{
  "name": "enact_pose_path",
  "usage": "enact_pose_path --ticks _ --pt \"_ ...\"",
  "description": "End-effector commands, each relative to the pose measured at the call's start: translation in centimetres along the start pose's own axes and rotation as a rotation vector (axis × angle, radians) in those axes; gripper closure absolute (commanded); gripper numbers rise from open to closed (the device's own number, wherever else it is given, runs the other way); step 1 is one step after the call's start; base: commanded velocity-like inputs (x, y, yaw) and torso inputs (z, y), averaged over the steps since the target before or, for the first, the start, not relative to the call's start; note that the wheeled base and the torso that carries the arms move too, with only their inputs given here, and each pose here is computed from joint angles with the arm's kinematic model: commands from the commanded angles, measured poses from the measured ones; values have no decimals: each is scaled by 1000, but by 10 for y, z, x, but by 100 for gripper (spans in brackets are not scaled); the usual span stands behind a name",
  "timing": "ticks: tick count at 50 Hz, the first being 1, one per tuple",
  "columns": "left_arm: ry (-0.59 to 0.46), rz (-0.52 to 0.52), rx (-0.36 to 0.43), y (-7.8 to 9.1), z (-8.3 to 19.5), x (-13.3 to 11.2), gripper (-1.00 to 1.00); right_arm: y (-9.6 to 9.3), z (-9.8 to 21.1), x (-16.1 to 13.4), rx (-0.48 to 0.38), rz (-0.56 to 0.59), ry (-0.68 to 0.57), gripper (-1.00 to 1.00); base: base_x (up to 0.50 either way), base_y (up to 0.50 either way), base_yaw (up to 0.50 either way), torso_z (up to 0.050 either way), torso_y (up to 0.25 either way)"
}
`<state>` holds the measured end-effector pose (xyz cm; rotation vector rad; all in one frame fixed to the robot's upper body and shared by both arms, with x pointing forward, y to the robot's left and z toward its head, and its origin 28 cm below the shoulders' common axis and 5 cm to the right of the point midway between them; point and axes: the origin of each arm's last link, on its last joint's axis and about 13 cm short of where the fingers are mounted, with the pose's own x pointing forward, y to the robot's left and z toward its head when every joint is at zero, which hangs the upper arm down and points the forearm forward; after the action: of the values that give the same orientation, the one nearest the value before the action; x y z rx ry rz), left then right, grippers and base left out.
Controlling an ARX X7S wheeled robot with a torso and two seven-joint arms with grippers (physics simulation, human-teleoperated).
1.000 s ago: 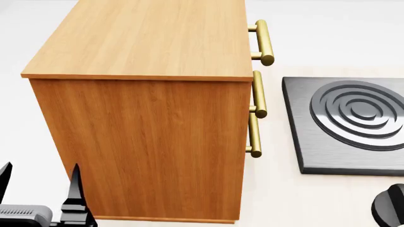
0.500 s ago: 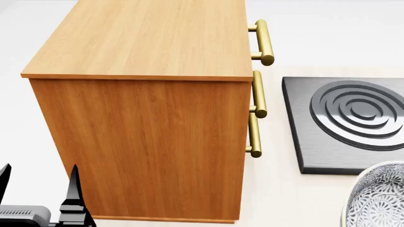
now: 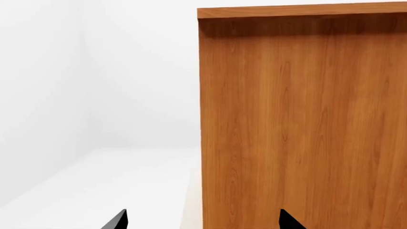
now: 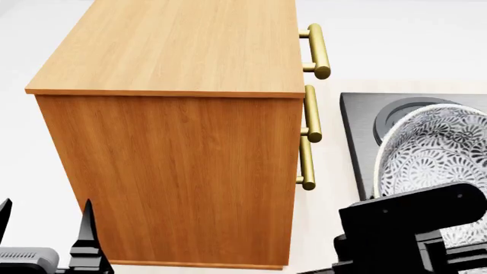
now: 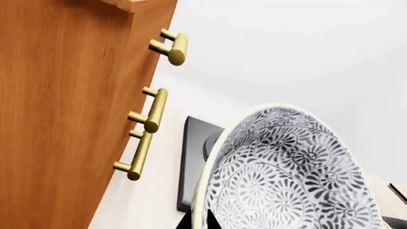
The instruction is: Put the bowl on the top of the cabinet.
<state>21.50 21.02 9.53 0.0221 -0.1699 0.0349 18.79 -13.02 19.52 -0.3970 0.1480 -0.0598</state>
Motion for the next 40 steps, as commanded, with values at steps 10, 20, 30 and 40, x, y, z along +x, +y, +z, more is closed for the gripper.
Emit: enact_pose_path --ticks 10,20,30,40 --pt "1 1 2 1 0 0 -100 -3 69 9 20 -2 -48 100 0 0 0 0 0" --pt "2 0 1 1 -1 -1 -100 -8 102 13 -7 -30 -20 100 0 0 0 0 1" --pt "2 0 -3 0 0 0 -100 -14 131 10 -60 -75 -34 100 0 0 0 0 0" --pt "3 -3 -4 0 -1 1 -100 -15 163 7 -100 -98 -62 100 0 0 0 0 1"
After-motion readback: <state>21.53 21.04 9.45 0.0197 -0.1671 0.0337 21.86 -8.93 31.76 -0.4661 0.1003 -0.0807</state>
